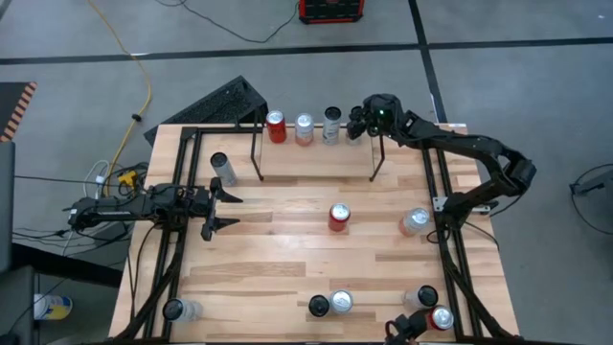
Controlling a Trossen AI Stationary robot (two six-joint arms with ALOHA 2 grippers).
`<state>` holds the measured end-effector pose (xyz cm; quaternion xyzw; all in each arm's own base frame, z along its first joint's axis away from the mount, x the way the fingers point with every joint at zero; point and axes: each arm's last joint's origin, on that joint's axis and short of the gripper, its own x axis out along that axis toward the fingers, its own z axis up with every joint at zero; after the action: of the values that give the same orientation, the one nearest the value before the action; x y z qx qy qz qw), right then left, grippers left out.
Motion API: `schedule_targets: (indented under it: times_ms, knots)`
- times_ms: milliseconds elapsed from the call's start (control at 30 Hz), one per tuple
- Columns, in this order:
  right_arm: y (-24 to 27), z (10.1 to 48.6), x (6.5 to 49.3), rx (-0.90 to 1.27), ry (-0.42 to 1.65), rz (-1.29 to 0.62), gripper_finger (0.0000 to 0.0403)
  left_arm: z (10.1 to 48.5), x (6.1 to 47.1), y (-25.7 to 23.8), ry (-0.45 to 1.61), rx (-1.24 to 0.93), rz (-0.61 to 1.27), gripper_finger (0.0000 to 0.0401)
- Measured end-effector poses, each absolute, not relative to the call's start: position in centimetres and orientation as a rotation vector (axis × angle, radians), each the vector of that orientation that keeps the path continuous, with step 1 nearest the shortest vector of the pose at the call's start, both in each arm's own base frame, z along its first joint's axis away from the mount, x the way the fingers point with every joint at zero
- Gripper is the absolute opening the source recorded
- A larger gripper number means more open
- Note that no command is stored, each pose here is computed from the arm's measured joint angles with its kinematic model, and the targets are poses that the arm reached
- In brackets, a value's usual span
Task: Place canned beverage on shelf
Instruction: Put the top white pink soda can on the shelf
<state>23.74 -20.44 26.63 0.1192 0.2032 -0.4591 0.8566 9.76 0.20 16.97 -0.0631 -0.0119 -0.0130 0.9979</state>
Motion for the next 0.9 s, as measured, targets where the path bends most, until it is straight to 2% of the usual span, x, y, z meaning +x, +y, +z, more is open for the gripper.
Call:
schedule_targets:
  times_ms: [400,800,900]
  knots:
    - [-20.1,26.57,23.98,0.219,0.451,-0.945,0.0317,16.97,9.76,0.2,-0.024,-0.126,-0.026,0.0282]
    - [-20.14,26.61,23.98,0.211,0.449,-0.945,0.0392,16.97,9.75,0.2,-0.024,-0.126,-0.026,0.0282]
    - [-20.24,27.01,24.11,0.187,0.428,-0.941,0.0397,16.97,9.75,0.2,-0.024,-0.126,-0.026,0.0282]
